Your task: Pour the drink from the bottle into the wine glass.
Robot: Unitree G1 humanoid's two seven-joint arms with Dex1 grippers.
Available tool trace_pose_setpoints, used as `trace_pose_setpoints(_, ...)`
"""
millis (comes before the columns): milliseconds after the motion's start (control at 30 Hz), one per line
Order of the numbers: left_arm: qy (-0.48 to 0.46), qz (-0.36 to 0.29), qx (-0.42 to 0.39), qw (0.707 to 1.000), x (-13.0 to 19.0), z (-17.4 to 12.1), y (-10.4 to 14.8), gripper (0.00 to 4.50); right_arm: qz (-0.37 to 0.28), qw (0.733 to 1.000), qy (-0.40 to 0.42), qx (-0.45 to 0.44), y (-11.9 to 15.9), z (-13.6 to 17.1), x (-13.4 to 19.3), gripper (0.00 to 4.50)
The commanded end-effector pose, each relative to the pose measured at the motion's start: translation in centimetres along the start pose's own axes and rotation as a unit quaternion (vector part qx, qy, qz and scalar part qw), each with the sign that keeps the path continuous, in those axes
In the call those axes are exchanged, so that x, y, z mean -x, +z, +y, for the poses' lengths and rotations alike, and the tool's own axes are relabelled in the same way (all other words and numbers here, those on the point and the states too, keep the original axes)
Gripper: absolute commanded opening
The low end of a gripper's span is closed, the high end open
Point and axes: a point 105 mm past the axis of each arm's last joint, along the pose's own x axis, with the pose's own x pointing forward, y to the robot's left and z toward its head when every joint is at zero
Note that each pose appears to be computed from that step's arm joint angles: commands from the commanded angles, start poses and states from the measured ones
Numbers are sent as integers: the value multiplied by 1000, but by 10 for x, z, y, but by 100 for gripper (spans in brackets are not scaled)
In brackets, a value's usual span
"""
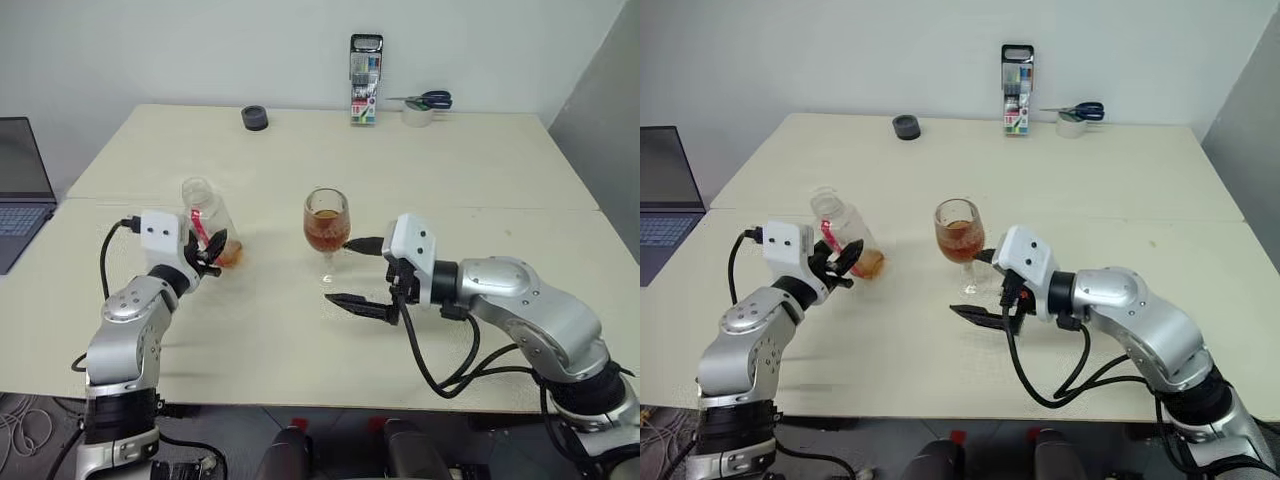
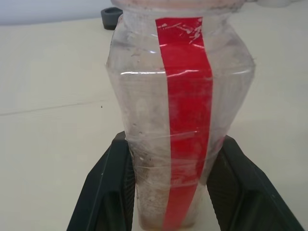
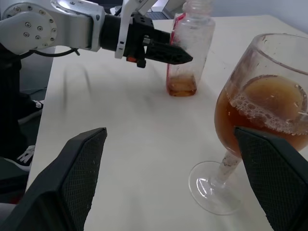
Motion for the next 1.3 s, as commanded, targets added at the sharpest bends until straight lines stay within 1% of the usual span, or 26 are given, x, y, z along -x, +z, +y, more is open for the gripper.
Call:
trace_pose_setpoints(33,10,-17,2,1000,5,7,3,169,-11,1000,3,20,11,0,0,450)
trace_pose_setpoints(100,9,-13,4,1000,7,9,-3,169,-10,1000,3,21,11,0,0,450)
trace_pose_setpoints(167,11,-11,8,1000,9,11,-7,242,-10,1000,2,21,11,0,1,450)
trace_pose_setpoints(300,9,-13,4,1000,10,12,-10,366,-9,1000,1,21,12,-1,2,450)
trace_pose_setpoints(400,5,-15,-3,1000,10,12,-11,449,-8,1000,1,20,12,-1,2,450)
trace_pose_setpoints(533,1,-15,-23,1000,11,11,-15,449,-5,1000,3,17,10,0,2,450)
trace_pose_setpoints(600,-2,-12,-42,999,13,10,-20,449,-2,1000,-2,11,5,0,4,450)
trace_pose_setpoints(633,-3,-11,-39,999,14,10,-22,449,1,1000,-7,8,0,-1,5,450)
trace_pose_setpoints(700,5,-16,-35,999,17,11,-23,449,8,1000,-23,7,-11,-2,8,450)
trace_pose_setpoints(800,24,-11,-60,998,23,14,-26,449,19,997,-80,-8,-40,-6,16,450)
trace_pose_setpoints(867,34,-8,-75,997,27,14,-28,449,5,991,-129,-21,-52,-9,21,450)
trace_pose_setpoints(967,35,-17,-83,996,35,9,-28,449,-47,969,-239,-44,-59,-22,33,450)
trace_pose_setpoints(1033,30,-21,-82,996,38,3,-29,449,-62,953,-294,-46,-64,-28,40,450)
trace_pose_setpoints(1133,27,-31,-68,997,41,-5,-29,449,-71,919,-383,-53,-75,-37,50,450)
trace_pose_setpoints(1200,27,-32,-68,997,42,-8,-28,449,-80,904,-416,-63,-78,-40,56,450)
trace_pose_setpoints(1300,21,-37,-67,997,43,-12,-28,449,-80,894,-435,-64,-82,-44,62,450)
